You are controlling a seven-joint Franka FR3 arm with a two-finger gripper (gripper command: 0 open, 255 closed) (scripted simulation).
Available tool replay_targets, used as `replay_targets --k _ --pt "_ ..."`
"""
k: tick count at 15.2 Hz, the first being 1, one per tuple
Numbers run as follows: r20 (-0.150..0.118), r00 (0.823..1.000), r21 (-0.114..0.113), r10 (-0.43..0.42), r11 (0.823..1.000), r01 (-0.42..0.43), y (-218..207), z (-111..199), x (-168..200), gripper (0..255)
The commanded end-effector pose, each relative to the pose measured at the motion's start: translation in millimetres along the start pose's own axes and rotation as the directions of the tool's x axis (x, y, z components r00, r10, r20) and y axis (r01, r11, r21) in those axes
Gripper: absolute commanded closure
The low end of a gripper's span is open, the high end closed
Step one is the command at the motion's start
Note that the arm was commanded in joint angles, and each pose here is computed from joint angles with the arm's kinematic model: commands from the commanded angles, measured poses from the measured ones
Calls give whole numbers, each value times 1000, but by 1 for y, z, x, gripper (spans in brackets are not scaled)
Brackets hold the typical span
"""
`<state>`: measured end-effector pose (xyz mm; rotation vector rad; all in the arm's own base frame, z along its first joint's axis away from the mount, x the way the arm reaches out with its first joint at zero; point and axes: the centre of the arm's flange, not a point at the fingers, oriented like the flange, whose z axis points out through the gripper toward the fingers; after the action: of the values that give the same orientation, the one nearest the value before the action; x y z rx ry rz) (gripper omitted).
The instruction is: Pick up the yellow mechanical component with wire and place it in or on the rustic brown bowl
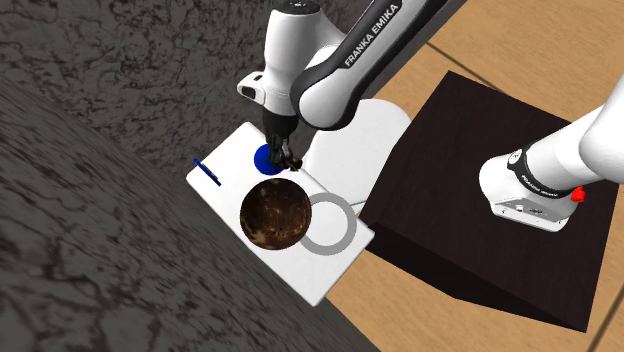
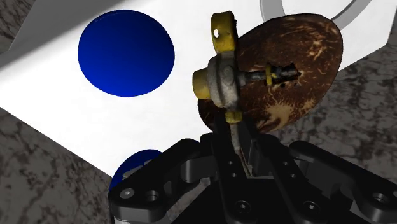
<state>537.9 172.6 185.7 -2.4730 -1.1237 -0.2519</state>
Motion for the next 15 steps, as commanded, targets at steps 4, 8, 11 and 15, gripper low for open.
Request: replay_targets --k 4,8,11,15 --pt "0 1000 0 0 1000 0 -16 -14 13 255" --pt "0 1000 0 0 1000 0 -56 6 41 255" --pt "0 1000 0 0 1000 0 -86 21 62 255" --pt "0 1000 0 0 1000 0 -84 36 59 255"
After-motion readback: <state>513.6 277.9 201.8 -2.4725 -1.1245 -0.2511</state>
